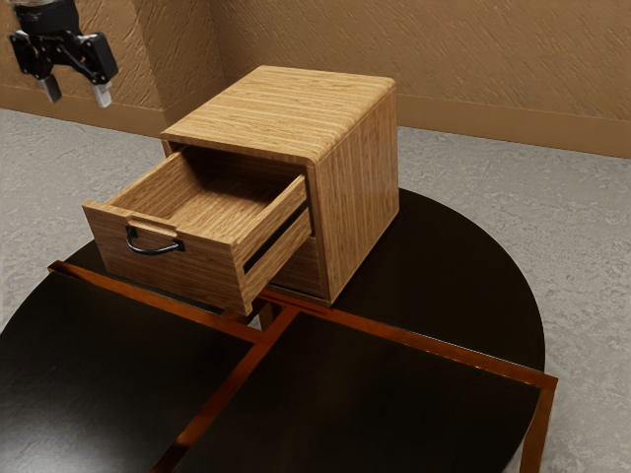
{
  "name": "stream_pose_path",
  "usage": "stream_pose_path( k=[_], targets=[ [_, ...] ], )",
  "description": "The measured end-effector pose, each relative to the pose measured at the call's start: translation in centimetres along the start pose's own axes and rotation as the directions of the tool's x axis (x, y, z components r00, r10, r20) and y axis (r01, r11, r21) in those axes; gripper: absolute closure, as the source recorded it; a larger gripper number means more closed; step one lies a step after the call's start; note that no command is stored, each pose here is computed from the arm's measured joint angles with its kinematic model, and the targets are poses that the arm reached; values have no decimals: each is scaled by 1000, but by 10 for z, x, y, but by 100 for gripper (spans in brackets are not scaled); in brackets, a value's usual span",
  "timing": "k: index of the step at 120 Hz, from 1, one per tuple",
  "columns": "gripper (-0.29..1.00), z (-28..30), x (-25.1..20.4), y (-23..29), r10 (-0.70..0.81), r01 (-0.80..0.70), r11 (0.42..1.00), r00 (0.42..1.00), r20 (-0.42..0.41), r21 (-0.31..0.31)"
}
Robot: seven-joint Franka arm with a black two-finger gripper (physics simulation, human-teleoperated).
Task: Push the drawer handle with one arm to close the drawer
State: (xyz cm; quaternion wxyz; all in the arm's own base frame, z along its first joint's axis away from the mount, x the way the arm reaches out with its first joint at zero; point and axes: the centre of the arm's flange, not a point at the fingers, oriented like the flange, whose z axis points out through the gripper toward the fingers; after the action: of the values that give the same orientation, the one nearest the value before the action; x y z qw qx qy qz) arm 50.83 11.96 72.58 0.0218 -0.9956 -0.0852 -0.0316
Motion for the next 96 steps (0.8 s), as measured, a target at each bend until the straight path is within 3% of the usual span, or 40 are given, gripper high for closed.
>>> stream_pose_path(
  k=[16, 29, 44, 63, 81, 96],
  targets=[
    [2, -1, -1, -3, -4, 4, 1000, 1000, -2, -1],
    [2, -128, -53, -34, -57, 56, 998, 960, -273, -12],
    [2, -154, -67, -19, -40, 36, 999, 944, -327, -19],
    [2, -97, -91, 19, 61, -74, 994, 988, -139, -84],
    [2, 81, -198, 35, 95, -81, 983, 992, 79, -162],
    [2, 167, -242, 53, 82, -62, 989, 985, 154, -131]
  ],
)
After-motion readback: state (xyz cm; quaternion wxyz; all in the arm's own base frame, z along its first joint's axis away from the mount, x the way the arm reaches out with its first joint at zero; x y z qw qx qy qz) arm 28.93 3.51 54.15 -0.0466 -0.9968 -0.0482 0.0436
